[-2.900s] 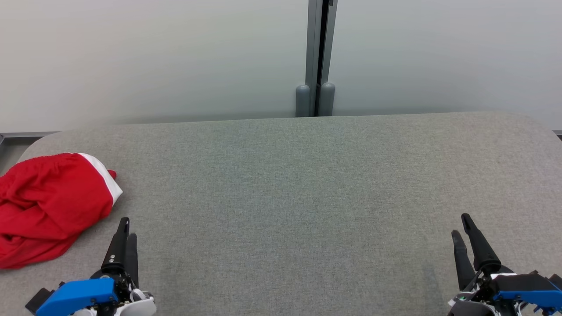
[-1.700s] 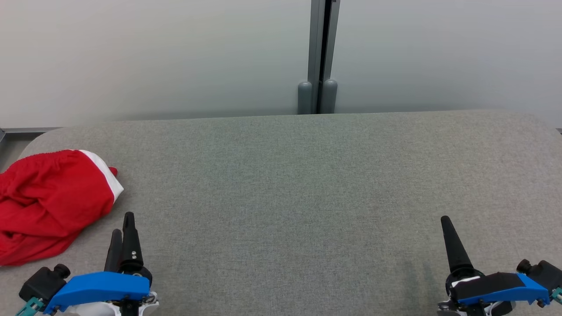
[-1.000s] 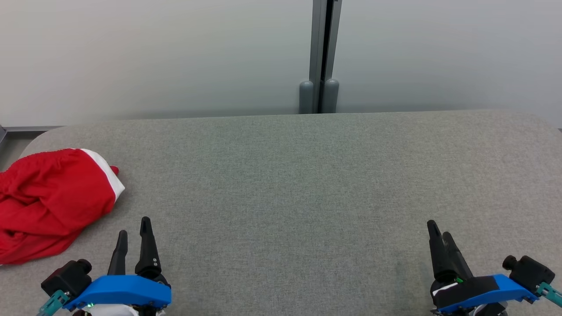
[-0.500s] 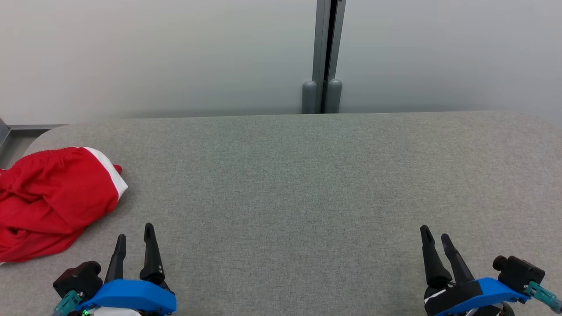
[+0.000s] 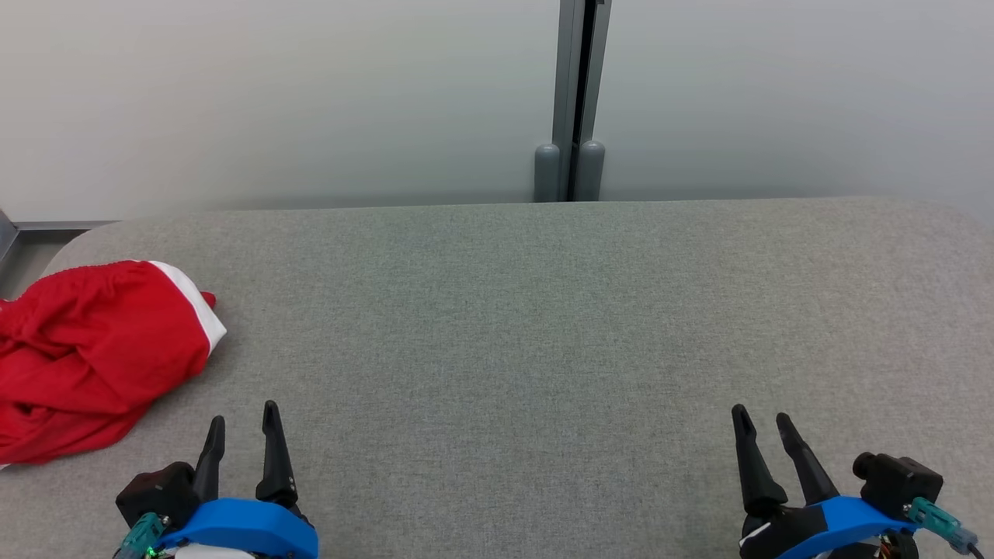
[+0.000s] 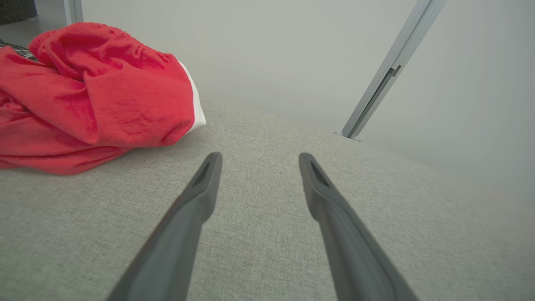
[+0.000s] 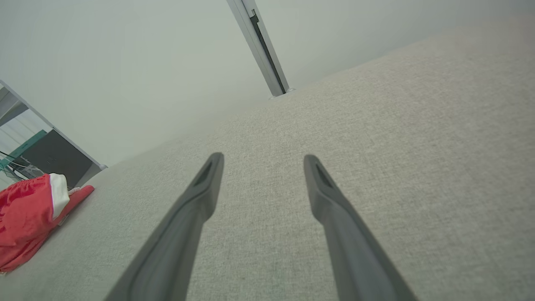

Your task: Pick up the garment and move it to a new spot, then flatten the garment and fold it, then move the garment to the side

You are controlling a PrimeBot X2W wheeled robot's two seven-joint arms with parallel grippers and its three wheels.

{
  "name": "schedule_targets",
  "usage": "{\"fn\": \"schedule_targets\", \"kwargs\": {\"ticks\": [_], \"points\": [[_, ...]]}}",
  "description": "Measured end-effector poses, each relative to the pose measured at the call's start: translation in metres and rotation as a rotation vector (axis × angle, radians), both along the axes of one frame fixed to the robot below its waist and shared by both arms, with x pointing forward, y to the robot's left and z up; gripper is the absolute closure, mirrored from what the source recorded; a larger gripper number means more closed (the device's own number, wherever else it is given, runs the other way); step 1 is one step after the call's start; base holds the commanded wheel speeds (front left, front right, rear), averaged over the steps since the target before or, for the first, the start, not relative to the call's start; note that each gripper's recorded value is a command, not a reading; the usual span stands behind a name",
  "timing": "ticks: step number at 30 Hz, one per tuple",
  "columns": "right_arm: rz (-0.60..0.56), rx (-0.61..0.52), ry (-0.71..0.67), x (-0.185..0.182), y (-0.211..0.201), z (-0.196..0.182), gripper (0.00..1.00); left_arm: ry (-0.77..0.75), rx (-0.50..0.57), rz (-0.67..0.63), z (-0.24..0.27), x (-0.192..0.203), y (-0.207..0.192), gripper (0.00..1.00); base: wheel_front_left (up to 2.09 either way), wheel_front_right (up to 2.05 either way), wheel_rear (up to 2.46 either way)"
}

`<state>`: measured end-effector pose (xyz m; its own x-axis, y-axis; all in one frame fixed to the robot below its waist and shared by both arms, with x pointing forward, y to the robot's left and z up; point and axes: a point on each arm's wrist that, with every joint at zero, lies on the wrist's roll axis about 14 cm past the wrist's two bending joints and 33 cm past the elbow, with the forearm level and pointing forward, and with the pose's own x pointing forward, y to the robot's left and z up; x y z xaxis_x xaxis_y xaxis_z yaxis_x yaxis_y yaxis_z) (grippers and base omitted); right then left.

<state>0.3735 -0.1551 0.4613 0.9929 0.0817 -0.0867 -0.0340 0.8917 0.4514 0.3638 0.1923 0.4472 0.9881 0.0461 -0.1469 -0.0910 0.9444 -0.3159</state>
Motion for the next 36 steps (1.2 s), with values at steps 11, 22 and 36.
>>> {"fn": "schedule_targets", "kwargs": {"ticks": [11, 22, 36], "points": [[0.032, -0.102, -0.017, 0.000, 0.005, -0.001, 0.00, -0.009, 0.088, -0.012, 0.000, -0.001, 0.002, 0.00, 0.00, 0.00, 0.00], [0.070, -0.187, -0.030, 0.000, 0.012, -0.003, 0.00, -0.012, 0.142, -0.029, -0.001, -0.001, 0.002, 0.00, 0.00, 0.00, 0.00], [0.112, -0.283, -0.037, -0.002, 0.018, -0.008, 0.00, -0.014, 0.188, -0.031, -0.003, -0.002, 0.005, 0.00, 0.00, 0.00, 0.00]]}}
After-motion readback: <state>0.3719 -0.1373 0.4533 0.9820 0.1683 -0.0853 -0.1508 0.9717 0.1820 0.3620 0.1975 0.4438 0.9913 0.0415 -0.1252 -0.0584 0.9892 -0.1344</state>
